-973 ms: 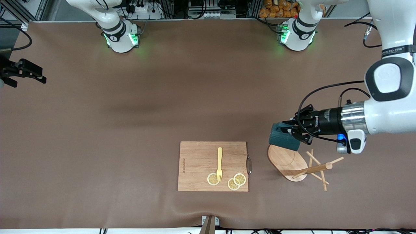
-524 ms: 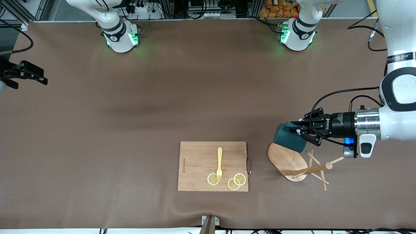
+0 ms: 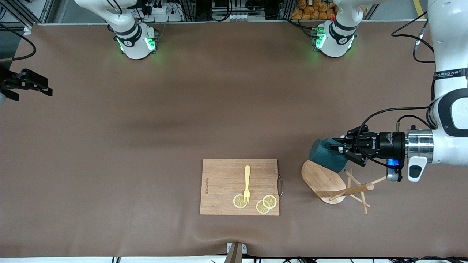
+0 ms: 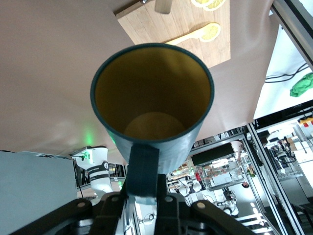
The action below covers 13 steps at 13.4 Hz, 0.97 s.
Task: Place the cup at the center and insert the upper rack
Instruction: 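Tilt the mug and hang its handle on a mug-tree peg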
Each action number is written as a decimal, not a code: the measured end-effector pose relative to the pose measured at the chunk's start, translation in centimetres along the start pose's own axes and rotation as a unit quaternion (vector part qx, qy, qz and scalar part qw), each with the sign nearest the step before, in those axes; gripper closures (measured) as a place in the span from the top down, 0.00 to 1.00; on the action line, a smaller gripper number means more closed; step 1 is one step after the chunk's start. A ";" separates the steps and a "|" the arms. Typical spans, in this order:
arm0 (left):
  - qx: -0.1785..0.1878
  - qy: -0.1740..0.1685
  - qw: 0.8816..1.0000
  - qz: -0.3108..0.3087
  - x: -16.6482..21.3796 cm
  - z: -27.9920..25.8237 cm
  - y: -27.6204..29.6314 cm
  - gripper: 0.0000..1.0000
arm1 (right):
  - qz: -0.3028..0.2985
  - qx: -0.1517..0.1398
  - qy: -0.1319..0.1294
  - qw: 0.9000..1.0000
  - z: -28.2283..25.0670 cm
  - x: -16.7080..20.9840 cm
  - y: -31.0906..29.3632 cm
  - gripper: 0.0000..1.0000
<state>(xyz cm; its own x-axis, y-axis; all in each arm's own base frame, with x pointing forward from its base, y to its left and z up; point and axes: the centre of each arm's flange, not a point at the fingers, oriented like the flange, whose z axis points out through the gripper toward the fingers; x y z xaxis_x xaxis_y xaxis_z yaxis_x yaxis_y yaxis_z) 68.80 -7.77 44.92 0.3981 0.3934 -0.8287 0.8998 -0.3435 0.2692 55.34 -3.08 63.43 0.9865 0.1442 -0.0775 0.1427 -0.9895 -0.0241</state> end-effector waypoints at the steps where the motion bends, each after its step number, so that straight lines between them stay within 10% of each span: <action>1: -0.003 -0.003 1.000 0.000 0.3 -0.1 -0.1 0.21 | 0.000 0.000 0.000 1.000 0.0 0.0 0.0 1.00; 13: -0.027 -0.058 0.997 0.039 5.0 -1.3 -1.7 0.21 | -0.006 -0.003 0.009 1.000 0.6 1.1 -0.6 1.00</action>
<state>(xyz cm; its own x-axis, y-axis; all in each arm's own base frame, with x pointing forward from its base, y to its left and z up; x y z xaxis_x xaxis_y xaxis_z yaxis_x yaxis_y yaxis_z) 69.48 -4.13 40.94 0.4476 0.2653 -0.8540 0.8759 -0.3224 0.3589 56.31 -2.35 62.80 0.9859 0.1566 -0.0596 0.1557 -0.9876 -0.0195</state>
